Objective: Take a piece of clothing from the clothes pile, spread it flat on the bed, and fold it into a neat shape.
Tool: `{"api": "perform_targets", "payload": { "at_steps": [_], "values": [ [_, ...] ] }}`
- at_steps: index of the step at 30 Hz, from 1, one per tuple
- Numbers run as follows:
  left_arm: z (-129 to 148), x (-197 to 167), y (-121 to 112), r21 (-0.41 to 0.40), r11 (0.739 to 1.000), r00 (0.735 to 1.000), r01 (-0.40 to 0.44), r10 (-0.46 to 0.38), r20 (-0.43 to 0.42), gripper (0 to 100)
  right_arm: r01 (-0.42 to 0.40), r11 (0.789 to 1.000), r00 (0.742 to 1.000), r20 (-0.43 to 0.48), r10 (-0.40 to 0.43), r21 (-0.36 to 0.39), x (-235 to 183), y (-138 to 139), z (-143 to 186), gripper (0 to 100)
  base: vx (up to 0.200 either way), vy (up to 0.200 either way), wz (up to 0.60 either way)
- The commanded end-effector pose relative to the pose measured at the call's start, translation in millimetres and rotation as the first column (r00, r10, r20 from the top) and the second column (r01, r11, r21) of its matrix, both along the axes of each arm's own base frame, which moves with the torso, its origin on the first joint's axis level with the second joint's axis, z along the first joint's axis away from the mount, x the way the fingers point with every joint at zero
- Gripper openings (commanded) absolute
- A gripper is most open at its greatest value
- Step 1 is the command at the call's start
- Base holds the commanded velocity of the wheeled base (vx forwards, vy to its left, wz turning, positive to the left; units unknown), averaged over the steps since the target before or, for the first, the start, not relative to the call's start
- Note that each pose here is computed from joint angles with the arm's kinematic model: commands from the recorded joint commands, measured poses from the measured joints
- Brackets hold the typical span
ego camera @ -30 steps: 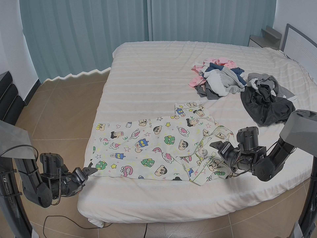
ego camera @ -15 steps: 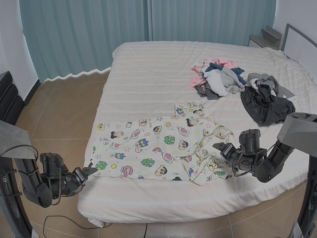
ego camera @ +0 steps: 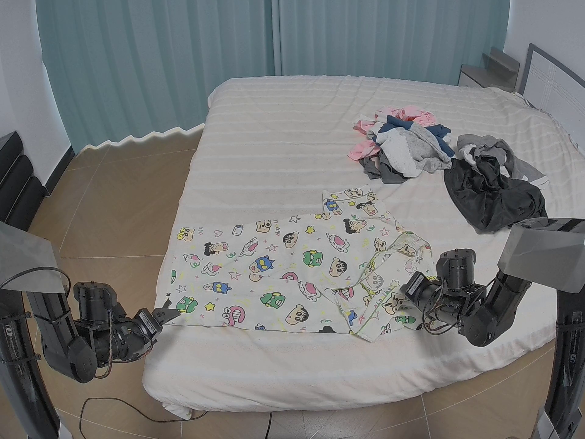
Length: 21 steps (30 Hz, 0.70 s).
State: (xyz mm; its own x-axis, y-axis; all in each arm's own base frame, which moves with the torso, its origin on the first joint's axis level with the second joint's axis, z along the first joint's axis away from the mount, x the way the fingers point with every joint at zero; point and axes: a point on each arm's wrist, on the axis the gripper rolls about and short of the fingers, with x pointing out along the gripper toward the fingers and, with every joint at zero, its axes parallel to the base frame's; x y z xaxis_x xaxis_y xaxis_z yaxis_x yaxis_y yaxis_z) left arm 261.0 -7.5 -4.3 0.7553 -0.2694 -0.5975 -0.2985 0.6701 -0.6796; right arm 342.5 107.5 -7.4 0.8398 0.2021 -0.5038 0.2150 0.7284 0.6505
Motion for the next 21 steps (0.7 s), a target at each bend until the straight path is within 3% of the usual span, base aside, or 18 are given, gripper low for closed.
{"api": "perform_targets", "payload": {
  "at_steps": [1, 12, 21],
  "values": [
    [-0.2, 0.1, -0.1, 0.0, 1.0, 1.0, 0.0, 0.0, -0.001, 100, 0.002, 1.0, 1.0, -0.002, -0.002, -0.003, -1.3, -1.4, 0.2, 0, 0.0, 0.0, 0.0],
    [-0.2, 0.1, -0.1, 0.0, 1.0, 1.0, 0.0, 0.0, -0.001, 100, -0.016, 1.0, 0.999, 0.04, 0.017, -0.022, -14.3, -4.9, 24.3, 0, 0.0, 0.0, 0.0],
    [-0.2, 0.1, -0.1, 0.0, 1.0, 1.0, 0.0, 0.0, -0.001, 100, -0.095, 0.988, 0.995, -0.005, 0.095, -0.121, -54.2, -8.3, 29.6, 0, 0.0, 0.0, 0.0]
  ]
}}
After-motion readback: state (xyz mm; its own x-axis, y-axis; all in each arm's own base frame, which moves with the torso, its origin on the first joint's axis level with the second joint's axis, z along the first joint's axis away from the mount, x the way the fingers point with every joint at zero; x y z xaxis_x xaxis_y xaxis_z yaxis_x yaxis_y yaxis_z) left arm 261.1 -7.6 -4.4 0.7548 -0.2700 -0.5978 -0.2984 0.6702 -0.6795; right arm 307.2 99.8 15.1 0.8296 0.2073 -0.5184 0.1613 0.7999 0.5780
